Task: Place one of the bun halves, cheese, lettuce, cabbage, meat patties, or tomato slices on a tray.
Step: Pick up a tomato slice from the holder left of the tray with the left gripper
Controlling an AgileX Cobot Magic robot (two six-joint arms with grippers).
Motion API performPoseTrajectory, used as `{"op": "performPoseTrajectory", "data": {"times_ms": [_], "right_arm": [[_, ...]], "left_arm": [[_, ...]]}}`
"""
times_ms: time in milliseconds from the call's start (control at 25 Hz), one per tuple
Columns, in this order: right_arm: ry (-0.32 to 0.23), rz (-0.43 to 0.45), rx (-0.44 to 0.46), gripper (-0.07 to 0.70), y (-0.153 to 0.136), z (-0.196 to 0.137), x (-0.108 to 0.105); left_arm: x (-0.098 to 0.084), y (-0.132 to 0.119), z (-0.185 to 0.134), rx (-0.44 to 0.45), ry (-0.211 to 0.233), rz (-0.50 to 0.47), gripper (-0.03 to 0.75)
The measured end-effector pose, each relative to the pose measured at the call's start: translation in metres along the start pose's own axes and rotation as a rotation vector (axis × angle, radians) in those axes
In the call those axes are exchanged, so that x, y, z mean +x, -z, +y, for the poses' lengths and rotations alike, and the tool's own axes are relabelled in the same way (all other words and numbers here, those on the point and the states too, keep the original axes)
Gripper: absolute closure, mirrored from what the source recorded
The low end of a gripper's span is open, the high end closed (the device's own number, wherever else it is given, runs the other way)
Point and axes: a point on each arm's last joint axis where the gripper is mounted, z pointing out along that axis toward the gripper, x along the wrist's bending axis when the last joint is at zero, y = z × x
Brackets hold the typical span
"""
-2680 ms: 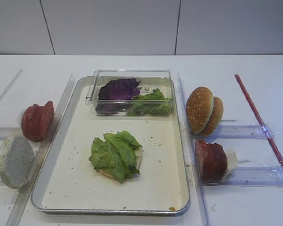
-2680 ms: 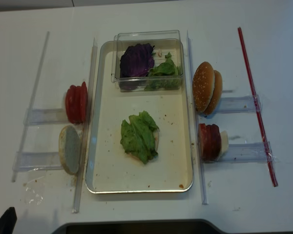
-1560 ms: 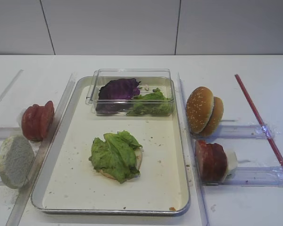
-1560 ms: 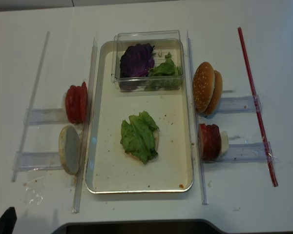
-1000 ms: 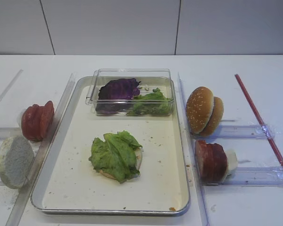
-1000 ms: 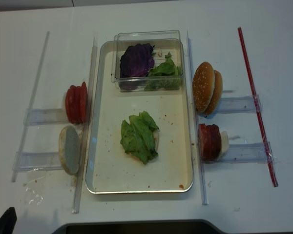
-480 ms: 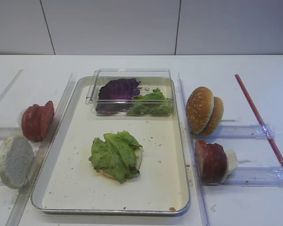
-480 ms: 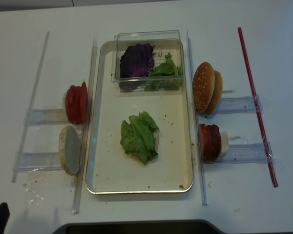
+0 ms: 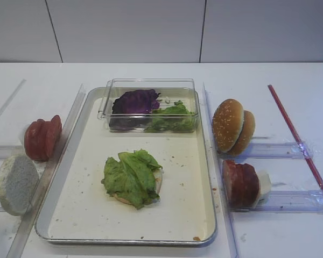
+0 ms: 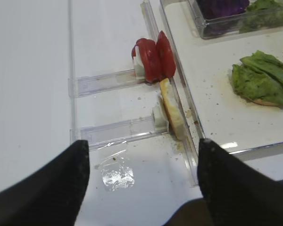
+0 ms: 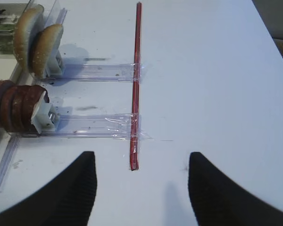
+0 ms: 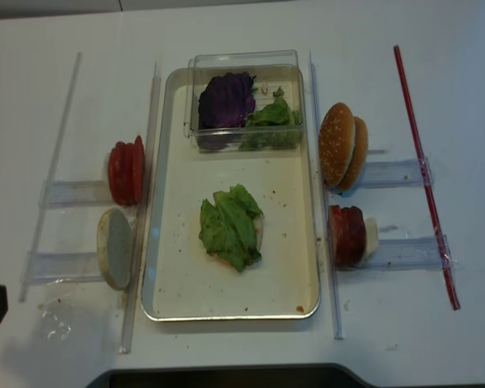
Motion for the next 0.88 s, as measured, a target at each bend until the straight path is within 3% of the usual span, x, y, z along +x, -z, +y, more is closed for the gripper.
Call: {"op": "performPoseTrajectory", "data": {"times_ms": [320, 560, 760, 880], "right_arm": [[0.000, 0.000, 0.000, 0.187, 0.000, 0.000, 0.000], [-0.001, -0.002, 0.000, 0.187, 0.000, 0.000, 0.000], [-0.001, -0.002, 0.000, 0.187, 0.000, 0.000, 0.000], [0.000, -0.002, 0.000, 0.187, 0.000, 0.000, 0.000]], "left_arm": [[-0.002, -0.014, 0.039, 0.080, -0.068, -0.072, 0.261], [-0.011, -0.045, 0.069, 0.194, -0.118, -0.128, 0.273], [-0.019, -0.072, 0.092, 0.280, -0.148, -0.118, 0.303], [-0.025, -0.087, 0.105, 0.317, -0.129, -0.117, 0.309]]}}
